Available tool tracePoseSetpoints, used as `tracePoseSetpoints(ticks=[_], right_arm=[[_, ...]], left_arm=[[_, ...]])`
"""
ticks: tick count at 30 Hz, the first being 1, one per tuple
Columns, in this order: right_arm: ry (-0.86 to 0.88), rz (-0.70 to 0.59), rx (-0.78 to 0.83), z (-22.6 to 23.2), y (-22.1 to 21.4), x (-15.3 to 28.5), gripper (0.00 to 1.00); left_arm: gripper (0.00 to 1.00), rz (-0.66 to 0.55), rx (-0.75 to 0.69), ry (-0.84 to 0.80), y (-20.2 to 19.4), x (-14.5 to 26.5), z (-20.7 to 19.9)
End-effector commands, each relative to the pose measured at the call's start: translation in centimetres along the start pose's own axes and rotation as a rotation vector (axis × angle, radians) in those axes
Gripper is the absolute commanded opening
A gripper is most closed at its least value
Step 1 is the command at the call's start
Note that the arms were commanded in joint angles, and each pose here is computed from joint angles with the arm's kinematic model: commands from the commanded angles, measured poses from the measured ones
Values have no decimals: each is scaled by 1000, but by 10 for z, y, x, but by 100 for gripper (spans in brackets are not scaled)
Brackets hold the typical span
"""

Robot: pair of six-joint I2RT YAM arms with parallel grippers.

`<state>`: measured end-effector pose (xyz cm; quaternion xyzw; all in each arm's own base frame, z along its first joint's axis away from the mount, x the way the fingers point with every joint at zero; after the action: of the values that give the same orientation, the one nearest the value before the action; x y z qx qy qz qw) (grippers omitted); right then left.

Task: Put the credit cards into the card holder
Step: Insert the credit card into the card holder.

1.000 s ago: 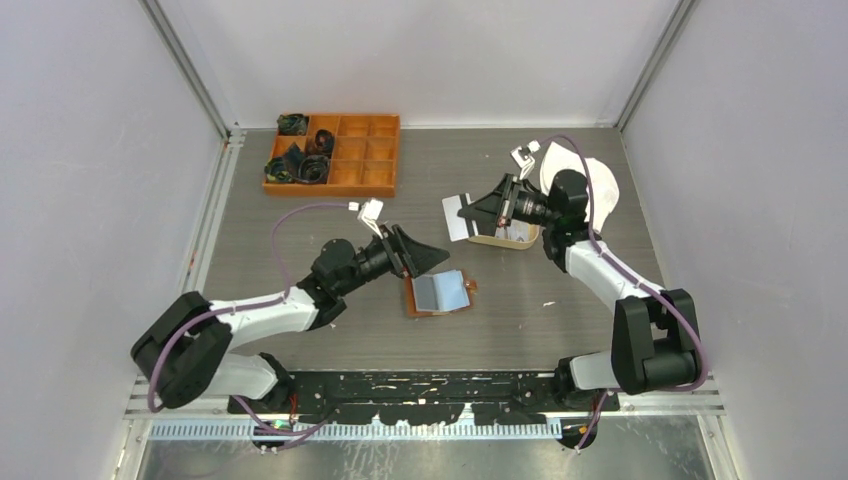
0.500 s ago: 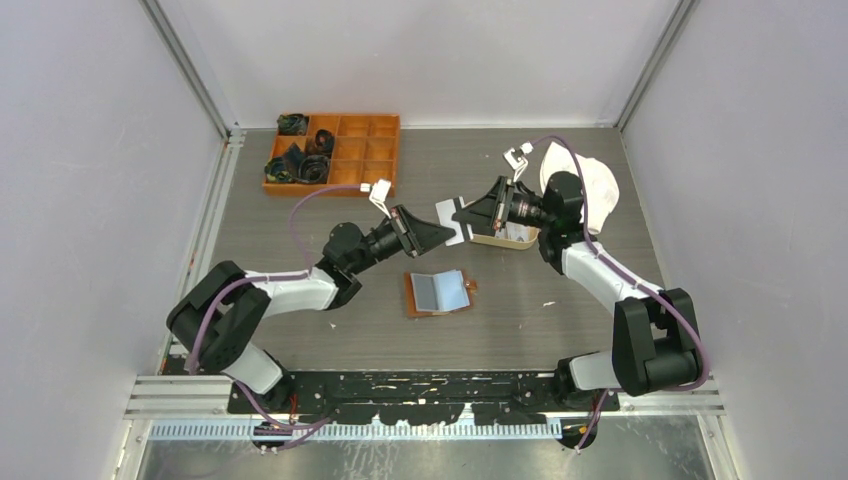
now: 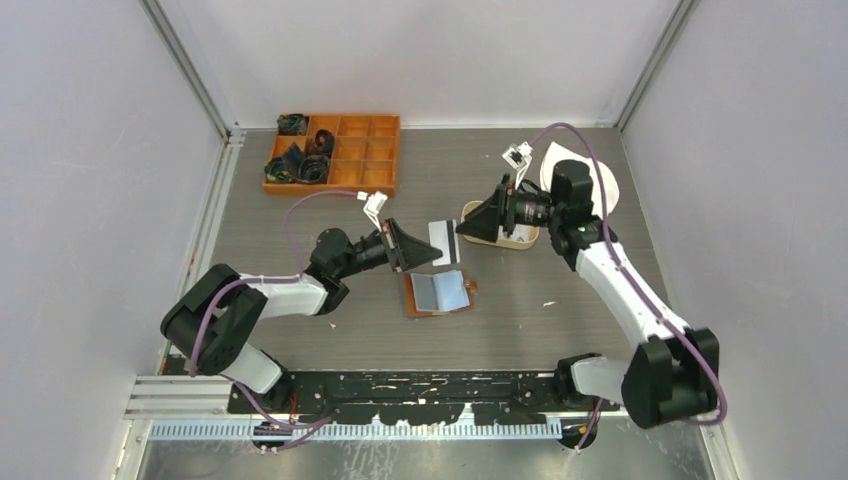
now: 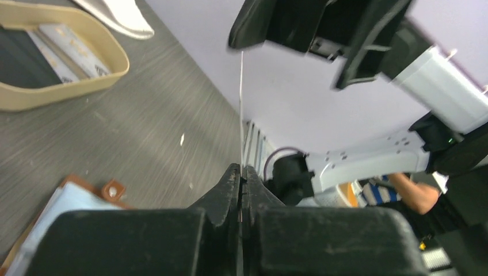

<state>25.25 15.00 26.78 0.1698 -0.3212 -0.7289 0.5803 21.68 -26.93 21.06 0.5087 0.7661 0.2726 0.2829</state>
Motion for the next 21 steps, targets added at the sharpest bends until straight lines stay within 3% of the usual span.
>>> tracePoseSetpoints(ticks=[1, 3, 5, 10, 21], right_arm=[[-10, 76, 421, 24, -9, 23, 80], [61, 127, 508, 22, -22, 26, 93], [139, 191, 581, 16, -39, 29, 99], [180, 254, 533, 8, -50, 23, 99], [225, 285, 409, 8, -64, -10, 72]], left_arm=[[0, 74, -154, -101, -7, 21, -17], [0, 107, -198, -111, -12, 29, -20], [0, 138, -241, -121, -17, 35, -22], [0, 227, -344, -102, -24, 46, -25], [0, 289, -414, -117, -28, 41, -34]])
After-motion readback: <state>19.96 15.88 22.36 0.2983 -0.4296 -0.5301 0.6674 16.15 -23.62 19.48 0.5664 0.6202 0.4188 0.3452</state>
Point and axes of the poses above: each gripper's point midway between its finger pads, its own x axis back along the fingers, its own z axis along the line the jaws close on, y = z × x, the point moved 8 cm from there along x, back along the fingers, and after that the axes turned 7 degrees about -x, right-handed, at the moved point
